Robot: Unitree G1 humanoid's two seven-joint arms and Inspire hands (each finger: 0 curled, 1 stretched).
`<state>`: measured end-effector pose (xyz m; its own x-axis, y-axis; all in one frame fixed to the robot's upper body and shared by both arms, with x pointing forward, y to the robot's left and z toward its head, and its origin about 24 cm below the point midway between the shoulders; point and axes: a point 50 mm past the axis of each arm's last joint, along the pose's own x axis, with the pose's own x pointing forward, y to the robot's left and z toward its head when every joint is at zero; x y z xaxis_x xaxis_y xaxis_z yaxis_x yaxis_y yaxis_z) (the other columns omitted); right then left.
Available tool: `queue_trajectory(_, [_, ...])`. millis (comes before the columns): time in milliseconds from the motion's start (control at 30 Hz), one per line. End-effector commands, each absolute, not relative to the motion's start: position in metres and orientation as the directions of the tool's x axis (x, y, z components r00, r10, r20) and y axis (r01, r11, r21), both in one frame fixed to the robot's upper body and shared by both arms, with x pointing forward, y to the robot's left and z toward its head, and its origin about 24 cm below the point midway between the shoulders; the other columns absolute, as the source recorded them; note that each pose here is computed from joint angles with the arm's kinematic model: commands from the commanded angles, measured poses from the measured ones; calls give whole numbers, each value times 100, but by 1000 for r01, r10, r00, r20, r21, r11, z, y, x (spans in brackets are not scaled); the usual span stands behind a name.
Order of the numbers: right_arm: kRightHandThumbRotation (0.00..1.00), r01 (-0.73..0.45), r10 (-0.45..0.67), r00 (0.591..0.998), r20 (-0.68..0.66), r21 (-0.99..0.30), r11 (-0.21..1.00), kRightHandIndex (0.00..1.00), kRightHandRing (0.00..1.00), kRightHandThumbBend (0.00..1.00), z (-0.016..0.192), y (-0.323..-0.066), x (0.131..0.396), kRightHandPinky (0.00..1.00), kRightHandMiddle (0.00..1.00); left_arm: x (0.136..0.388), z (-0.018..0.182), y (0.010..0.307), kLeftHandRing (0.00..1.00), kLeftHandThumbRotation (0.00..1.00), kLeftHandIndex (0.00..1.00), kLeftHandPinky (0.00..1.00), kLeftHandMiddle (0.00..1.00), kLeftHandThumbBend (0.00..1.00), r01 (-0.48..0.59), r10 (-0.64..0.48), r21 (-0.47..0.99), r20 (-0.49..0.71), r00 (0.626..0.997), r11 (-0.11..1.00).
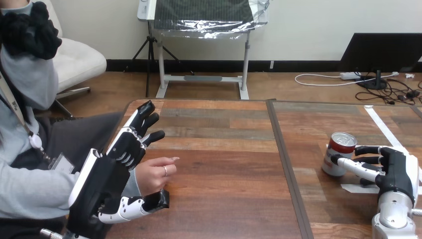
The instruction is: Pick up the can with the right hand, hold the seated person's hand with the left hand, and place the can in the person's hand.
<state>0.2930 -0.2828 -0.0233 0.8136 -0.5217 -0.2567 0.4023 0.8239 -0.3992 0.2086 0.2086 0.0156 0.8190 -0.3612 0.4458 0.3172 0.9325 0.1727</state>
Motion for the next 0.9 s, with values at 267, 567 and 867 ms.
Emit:
queue_trajectory(267, [0, 431, -509, 845, -167, -352, 831, 48, 39, 87, 7, -278, 320, 34, 45, 222, 35, 207, 96, 48, 94, 86, 98, 100, 306, -369, 206, 524, 768, 929])
queue_trajectory(567, [0, 439, -516, 840, -165, -350, 827, 48, 39, 86, 7, -280, 320, 34, 44, 224, 35, 206, 96, 48, 94, 86, 98, 100, 309, -371, 205, 524, 767, 929])
queue_trajectory(867, [0, 444, -517, 839, -166, -339, 829, 49, 38, 86, 7, -280, 319, 33, 44, 225, 36, 205, 97, 49, 94, 87, 99, 100, 308, -375, 214, 525, 764, 927])
